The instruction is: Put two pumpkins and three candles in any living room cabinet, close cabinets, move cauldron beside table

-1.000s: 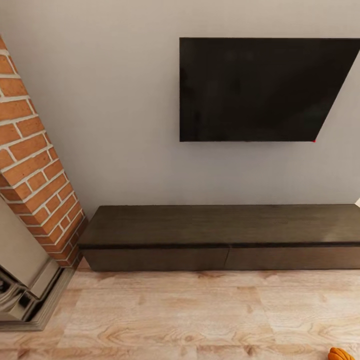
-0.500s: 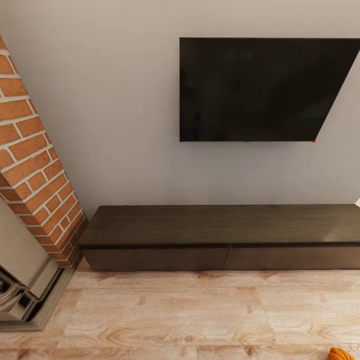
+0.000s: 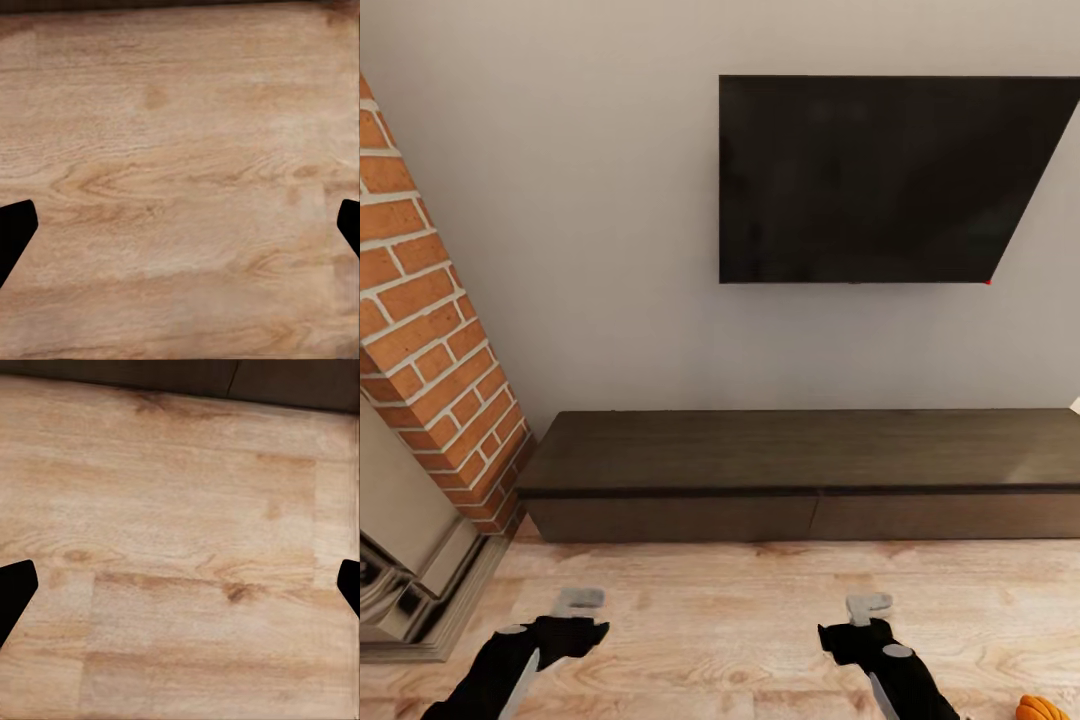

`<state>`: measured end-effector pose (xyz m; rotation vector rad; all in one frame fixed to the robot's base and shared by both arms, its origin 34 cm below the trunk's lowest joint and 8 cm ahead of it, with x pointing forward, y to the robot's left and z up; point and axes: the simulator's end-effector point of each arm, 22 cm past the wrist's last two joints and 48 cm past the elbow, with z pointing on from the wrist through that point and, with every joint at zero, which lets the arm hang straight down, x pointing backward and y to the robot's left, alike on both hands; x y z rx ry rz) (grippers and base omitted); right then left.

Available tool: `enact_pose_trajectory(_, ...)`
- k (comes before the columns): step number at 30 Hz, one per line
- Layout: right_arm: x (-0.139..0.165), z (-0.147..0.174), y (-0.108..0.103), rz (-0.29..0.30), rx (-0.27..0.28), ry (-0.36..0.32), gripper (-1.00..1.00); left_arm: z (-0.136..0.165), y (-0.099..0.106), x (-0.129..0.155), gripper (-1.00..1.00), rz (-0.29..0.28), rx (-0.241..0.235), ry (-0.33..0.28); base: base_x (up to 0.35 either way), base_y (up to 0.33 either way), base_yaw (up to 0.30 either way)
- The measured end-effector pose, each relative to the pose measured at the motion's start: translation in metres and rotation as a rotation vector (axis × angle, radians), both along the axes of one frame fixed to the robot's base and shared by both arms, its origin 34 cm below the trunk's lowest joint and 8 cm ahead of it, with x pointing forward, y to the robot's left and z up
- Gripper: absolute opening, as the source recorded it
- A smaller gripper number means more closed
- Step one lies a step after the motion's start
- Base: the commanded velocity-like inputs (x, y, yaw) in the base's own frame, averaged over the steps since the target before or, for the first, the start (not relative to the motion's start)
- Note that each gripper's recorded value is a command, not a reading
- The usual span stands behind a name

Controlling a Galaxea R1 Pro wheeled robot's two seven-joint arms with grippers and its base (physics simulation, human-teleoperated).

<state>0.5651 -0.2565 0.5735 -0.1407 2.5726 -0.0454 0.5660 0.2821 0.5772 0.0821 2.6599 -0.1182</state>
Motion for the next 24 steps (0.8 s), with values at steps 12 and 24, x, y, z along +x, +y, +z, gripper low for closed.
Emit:
enact_pose_trajectory(12, 0.042, 0.035, -0.051, 0.164, -0.352, 0.007, 1.0, 0.219, -0.175, 0.054, 1.0, -0.468, -0.831, -0.029, 0.0, 0.0, 0.0)
enact_pose_trajectory(24, 0.01, -0.013, -0.022, 0.407, -0.44, 0.029, 1.0, 0.369, -0.269, 0.109, 1.0, -0.685, -1.085, -0.126, 0.0, 0.0, 0.0)
